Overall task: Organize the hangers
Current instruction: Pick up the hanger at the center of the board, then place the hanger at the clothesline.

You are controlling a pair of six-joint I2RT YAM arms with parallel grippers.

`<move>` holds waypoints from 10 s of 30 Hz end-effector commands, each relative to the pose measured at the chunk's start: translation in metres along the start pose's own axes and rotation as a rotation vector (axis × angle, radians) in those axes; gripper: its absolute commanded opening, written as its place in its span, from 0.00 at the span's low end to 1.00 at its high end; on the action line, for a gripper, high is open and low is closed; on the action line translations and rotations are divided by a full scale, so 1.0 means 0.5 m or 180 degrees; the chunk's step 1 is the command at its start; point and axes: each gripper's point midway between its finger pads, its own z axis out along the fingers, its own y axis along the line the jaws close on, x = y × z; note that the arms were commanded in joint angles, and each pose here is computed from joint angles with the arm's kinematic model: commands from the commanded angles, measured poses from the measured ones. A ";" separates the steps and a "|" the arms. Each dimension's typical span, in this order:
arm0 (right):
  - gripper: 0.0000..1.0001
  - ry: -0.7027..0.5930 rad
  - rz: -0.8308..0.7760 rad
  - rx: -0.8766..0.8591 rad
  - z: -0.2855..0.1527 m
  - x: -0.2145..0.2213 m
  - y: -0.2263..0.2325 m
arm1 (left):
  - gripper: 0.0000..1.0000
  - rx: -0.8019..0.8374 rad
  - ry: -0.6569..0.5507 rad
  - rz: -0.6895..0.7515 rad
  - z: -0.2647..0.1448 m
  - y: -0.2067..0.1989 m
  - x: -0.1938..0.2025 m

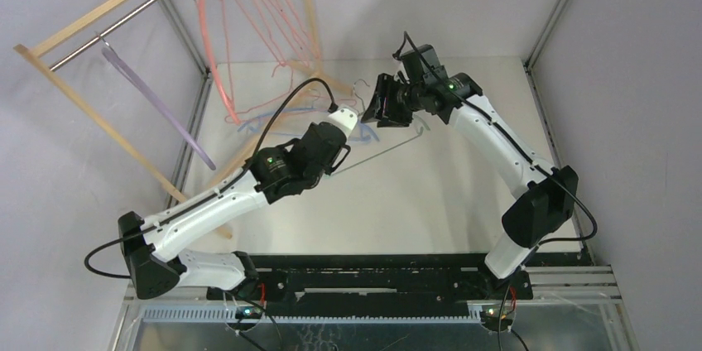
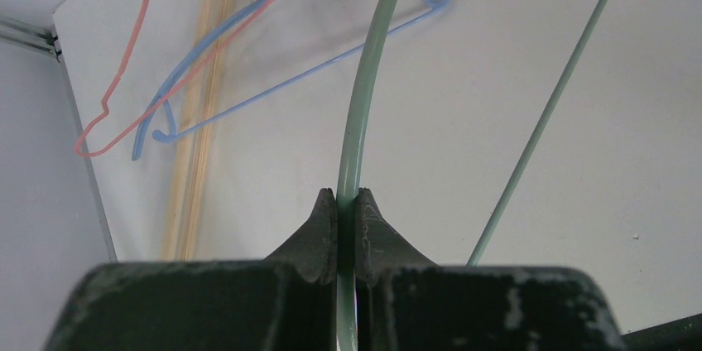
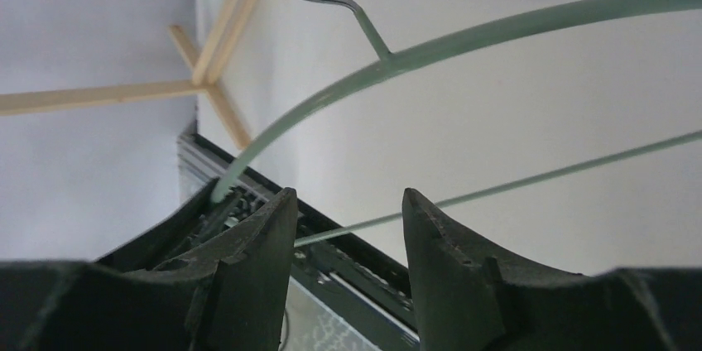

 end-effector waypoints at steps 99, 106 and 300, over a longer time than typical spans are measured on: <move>0.00 -0.0944 0.0179 -0.1327 -0.072 -0.151 0.132 | 0.89 0.1473 -0.1514 -0.1419 -0.118 -0.031 -0.146; 0.00 -0.0880 0.0102 -0.1517 -0.083 -0.147 0.180 | 0.89 0.1662 -0.1402 -0.1432 -0.091 -0.071 -0.138; 0.77 -0.0622 0.0789 -0.0091 -0.066 -0.084 -0.234 | 0.53 -0.1723 -0.0984 -0.2578 -0.153 0.475 0.046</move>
